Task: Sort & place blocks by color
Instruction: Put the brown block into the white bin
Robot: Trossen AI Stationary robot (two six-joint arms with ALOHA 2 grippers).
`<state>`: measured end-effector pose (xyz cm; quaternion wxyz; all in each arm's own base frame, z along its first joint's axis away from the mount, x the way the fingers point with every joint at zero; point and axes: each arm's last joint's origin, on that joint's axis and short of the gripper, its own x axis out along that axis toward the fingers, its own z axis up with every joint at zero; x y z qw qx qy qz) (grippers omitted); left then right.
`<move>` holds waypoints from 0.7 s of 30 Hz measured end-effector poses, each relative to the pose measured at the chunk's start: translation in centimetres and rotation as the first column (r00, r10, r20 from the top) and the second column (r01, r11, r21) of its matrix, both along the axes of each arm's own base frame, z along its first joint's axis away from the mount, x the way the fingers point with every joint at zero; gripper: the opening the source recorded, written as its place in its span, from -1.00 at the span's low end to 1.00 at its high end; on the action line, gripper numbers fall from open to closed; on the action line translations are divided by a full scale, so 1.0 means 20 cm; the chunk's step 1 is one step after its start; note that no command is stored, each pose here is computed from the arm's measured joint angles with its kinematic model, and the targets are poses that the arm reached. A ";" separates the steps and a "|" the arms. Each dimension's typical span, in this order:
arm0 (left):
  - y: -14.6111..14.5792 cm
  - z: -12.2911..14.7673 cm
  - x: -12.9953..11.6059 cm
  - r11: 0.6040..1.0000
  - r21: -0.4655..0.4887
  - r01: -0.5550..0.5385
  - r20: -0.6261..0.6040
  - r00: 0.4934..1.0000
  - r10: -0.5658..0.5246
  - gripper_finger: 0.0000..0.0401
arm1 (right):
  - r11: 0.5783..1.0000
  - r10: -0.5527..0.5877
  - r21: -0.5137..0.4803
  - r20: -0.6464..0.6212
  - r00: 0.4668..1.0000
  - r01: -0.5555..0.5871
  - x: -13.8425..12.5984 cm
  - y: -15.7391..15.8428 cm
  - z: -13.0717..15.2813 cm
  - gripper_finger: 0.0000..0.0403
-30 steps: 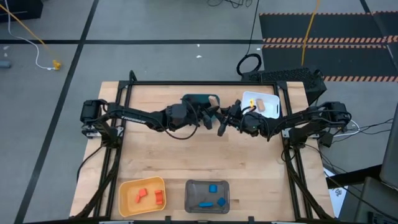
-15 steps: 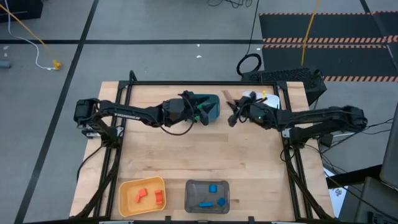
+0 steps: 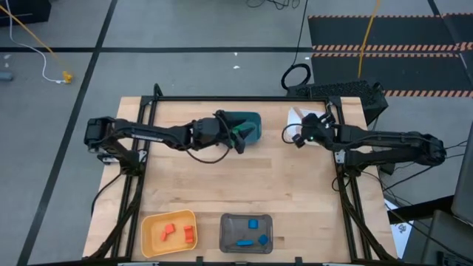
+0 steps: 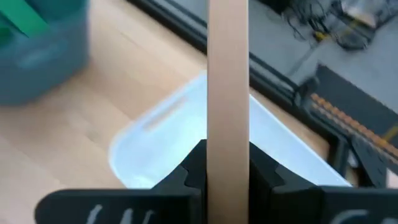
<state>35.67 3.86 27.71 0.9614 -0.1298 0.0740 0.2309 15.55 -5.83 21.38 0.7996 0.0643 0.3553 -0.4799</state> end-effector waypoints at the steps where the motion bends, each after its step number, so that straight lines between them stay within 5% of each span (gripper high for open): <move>1: 0.00 0.02 -0.02 1.000 0.005 0.007 -0.001 1.000 -0.007 0.17 | 1.000 -0.013 0.010 -0.016 1.000 0.013 -0.01 0.00 -0.01 -0.79; 11: -0.04 0.27 -0.33 1.000 -0.004 0.018 -0.092 0.996 -0.018 0.17 | 0.993 0.045 0.108 -0.061 0.997 -0.038 -0.06 0.01 -0.21 -0.78; 21: -0.13 0.40 -0.63 0.996 -0.080 0.047 -0.128 0.990 -0.057 0.17 | 0.996 0.035 0.083 -0.061 0.998 -0.030 -0.12 0.02 -0.38 -0.76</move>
